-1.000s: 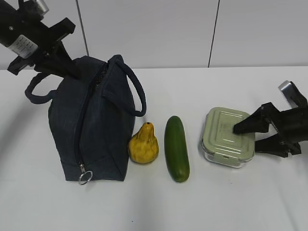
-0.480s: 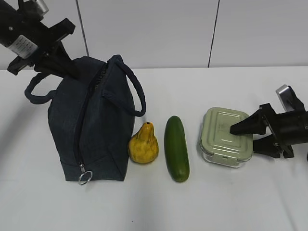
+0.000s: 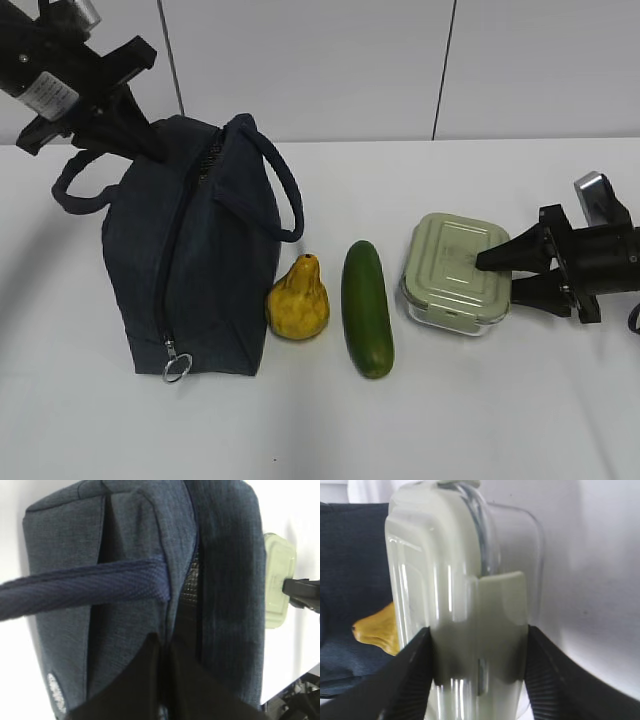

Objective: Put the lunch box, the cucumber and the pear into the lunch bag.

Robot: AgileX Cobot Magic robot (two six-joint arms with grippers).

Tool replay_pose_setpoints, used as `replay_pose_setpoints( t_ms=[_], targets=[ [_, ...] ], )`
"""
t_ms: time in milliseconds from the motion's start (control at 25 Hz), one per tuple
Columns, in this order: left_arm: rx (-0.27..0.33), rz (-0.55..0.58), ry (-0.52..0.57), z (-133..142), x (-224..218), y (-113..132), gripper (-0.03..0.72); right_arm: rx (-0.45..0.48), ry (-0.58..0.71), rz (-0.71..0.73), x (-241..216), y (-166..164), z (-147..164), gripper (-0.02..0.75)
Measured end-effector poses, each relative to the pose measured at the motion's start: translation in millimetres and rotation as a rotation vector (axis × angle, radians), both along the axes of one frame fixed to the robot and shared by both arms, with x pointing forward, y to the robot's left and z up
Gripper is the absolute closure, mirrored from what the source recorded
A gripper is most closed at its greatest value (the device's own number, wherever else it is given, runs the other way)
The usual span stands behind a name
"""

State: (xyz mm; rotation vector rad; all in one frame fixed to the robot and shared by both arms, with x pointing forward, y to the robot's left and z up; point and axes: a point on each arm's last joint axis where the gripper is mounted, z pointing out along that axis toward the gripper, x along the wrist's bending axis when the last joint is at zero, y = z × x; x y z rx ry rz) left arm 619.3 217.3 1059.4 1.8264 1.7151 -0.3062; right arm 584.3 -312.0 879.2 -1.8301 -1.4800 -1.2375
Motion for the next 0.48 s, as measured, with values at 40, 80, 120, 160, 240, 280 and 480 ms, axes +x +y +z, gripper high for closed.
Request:
replay_pose_setpoints(
  t_ms=[40, 80, 120, 160, 240, 280, 480],
  targets=[
    [-0.02, 0.004, 0.002, 1, 0, -1, 0.68, 0.004, -0.011, 0.006, 2, 0, 2, 0.348],
    [-0.038, 0.008, 0.001, 2, 0, -3, 0.68, 0.006, -0.023, 0.01, 4, 0, 4, 0.348],
    [-0.06, 0.008, 0.0, 3, 0, -4, 0.68, 0.005, -0.036, 0.012, 7, -1, 7, 0.348],
    [-0.08, 0.005, -0.003, 4, 0, -6, 0.68, 0.005, -0.046, 0.012, 9, -2, 8, 0.348],
    [-0.118, -0.007, -0.009, 7, 0, -8, 0.68, 0.001, -0.069, 0.008, 12, -2, 16, 0.348],
    [-0.139, -0.011, -0.012, 8, 0, -10, 0.68, -0.005, -0.088, 0.006, 13, -3, 23, 0.348],
    [-0.216, -0.027, -0.027, 13, 0, -15, 0.68, 0.009, -0.21, -0.051, 11, -1, 79, 0.348]
  ],
)
